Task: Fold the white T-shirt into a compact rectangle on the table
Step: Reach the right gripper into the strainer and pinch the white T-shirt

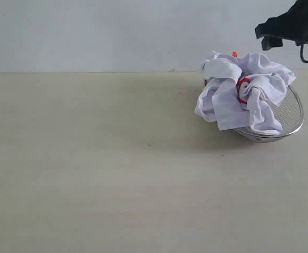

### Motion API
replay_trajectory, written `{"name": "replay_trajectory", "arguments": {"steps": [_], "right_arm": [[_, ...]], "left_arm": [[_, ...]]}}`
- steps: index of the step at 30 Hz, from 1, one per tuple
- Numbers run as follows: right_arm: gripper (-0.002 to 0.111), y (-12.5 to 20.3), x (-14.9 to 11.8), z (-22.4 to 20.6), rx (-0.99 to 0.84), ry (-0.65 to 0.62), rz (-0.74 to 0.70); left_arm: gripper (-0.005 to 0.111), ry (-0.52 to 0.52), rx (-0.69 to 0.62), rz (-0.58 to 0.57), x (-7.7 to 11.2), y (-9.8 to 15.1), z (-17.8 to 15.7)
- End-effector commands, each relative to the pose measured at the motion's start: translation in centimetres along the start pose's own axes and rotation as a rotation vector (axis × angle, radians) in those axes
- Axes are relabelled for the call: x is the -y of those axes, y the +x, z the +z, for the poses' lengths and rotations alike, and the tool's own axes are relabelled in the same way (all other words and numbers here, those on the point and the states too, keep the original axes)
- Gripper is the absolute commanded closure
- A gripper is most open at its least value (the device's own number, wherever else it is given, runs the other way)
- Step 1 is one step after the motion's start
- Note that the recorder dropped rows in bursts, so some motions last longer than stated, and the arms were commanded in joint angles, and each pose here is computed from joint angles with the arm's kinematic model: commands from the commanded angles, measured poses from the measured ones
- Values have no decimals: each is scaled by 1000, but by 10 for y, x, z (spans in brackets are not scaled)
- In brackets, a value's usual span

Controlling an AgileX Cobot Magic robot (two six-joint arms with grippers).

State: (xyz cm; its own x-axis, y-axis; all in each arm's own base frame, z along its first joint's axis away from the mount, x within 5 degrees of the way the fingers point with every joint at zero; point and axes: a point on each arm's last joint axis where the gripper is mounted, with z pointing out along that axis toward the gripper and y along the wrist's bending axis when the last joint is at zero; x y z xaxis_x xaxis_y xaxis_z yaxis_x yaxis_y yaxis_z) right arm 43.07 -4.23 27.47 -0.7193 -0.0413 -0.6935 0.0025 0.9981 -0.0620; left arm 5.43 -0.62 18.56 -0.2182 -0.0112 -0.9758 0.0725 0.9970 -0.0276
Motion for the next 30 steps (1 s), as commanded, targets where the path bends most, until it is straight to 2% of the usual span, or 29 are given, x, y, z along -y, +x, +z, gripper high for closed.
{"name": "replay_trajectory", "arguments": {"steps": [1, 6, 16, 18, 20, 23, 24, 25, 30], "right_arm": [[44, 1, -2, 31, 73, -37, -40], [44, 7, 0, 62, 133, -4, -95], [47, 26, -4, 100, 106, -8, -72], [54, 28, -6, 102, 100, -11, -76], [66, 28, -9, 103, 98, -16, -80], [91, 28, -14, 103, 99, -22, -86], [103, 28, -15, 102, 96, -26, -88], [108, 27, -15, 101, 94, -28, -82], [108, 10, -12, 75, 144, -25, -55]], "left_arm": [[102, -4, 3, -10, 0, 0, 0], [102, -4, 3, -10, 0, 0, 0], [102, -4, 3, -10, 0, 0, 0], [102, -4, 3, -10, 0, 0, 0], [102, -4, 3, -10, 0, 0, 0], [102, -4, 3, -10, 0, 0, 0], [102, -4, 3, -10, 0, 0, 0], [102, -4, 3, -10, 0, 0, 0], [102, -4, 3, -10, 0, 0, 0]]}}
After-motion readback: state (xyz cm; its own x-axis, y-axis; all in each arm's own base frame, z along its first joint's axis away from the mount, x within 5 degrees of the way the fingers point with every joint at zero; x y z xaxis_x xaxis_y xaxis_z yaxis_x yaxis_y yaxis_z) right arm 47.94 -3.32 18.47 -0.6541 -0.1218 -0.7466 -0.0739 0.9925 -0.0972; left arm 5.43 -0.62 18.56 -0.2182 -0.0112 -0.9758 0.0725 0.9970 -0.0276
